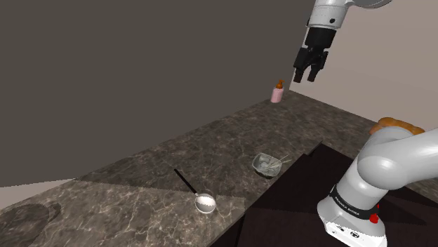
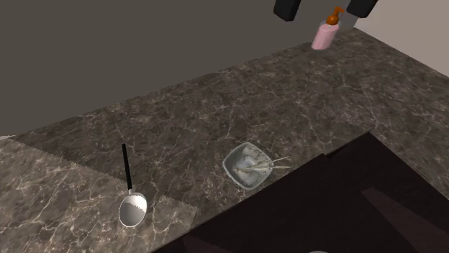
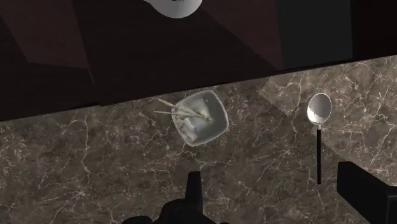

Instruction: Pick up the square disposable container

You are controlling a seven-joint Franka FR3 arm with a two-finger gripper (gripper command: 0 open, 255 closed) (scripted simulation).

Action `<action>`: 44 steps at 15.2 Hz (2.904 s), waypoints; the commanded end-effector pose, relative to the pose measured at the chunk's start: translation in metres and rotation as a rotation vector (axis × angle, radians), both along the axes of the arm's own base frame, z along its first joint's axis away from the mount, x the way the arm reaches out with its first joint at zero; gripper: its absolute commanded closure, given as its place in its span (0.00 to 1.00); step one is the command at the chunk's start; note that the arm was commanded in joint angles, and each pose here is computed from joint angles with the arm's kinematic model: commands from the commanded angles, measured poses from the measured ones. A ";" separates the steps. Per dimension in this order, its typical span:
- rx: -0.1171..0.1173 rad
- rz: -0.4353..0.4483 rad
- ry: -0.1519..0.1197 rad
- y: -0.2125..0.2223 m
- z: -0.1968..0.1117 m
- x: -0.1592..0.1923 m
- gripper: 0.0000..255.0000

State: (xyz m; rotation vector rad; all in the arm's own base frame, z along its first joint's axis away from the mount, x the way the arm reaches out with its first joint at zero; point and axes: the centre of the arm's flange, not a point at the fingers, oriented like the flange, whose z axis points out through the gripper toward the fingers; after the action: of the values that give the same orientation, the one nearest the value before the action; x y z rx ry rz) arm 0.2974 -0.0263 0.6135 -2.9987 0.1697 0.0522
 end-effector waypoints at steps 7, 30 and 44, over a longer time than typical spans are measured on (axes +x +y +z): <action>0.019 0.105 -0.015 -0.017 -0.078 0.011 0.00; 0.090 0.507 -0.073 -0.053 -0.375 0.074 0.00; 0.100 0.563 -0.081 -0.054 -0.457 0.086 1.00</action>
State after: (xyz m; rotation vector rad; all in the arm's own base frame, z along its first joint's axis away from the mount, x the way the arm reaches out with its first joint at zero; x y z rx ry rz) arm 0.3827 -0.0797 0.1580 -2.8394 -0.6632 -0.0032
